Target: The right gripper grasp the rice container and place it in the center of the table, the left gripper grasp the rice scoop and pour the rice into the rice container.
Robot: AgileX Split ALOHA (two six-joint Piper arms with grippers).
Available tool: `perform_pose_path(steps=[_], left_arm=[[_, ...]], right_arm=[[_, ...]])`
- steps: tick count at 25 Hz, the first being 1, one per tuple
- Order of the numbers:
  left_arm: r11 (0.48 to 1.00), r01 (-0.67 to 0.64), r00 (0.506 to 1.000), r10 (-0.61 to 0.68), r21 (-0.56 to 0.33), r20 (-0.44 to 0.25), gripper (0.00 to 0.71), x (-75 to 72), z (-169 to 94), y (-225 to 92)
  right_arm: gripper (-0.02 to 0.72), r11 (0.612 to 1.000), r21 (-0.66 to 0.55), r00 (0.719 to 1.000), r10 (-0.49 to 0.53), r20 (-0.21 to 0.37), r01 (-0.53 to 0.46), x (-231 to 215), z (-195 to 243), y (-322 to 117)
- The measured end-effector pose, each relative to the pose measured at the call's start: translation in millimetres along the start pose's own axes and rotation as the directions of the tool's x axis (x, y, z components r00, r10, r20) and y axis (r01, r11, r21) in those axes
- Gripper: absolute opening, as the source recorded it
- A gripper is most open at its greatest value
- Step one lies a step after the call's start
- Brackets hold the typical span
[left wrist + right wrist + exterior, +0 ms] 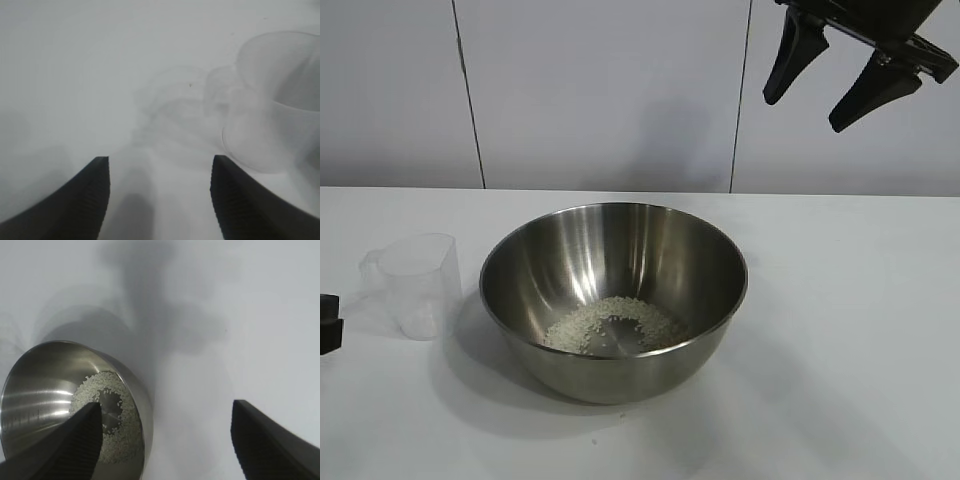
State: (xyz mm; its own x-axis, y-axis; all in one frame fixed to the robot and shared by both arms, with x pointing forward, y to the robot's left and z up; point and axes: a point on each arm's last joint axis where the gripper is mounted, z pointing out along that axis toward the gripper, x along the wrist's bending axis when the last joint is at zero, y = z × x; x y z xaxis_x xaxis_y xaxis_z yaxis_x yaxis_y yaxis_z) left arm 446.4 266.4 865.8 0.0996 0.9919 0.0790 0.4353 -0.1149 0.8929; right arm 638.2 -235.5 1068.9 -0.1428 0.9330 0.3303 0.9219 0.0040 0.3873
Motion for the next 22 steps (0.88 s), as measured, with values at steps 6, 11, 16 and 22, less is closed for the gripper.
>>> perform_pose_path(steps=[6, 11, 16, 22], left_arm=[[0.999, 0.007, 1.000, -0.007, -0.045, 0.000, 0.399, 4.7, -30, 6], [0.975, 0.146, 0.988, -0.135, -0.168, 0.078, 0.383, 1.3, -40, 30], [0.986, 0.154, 0.964, -0.135, -0.065, 0.227, 0.383, -16.0, -21, 68], [0.989, 0.119, 0.965, -0.135, 0.084, 0.226, 0.381, -20.7, -9, 144]], right_arm=[[0.496, 1.000, 0.000, 1.000, 0.000, 0.000, 0.000, 0, 0, 0], [0.496, 1.000, 0.000, 1.000, 0.001, -0.001, -0.001, 0, 0, 0], [0.496, 1.000, 0.000, 1.000, 0.001, -0.001, -0.001, 0, 0, 0], [0.496, 1.000, 0.000, 1.000, 0.002, -0.003, -0.002, 0, 0, 0]])
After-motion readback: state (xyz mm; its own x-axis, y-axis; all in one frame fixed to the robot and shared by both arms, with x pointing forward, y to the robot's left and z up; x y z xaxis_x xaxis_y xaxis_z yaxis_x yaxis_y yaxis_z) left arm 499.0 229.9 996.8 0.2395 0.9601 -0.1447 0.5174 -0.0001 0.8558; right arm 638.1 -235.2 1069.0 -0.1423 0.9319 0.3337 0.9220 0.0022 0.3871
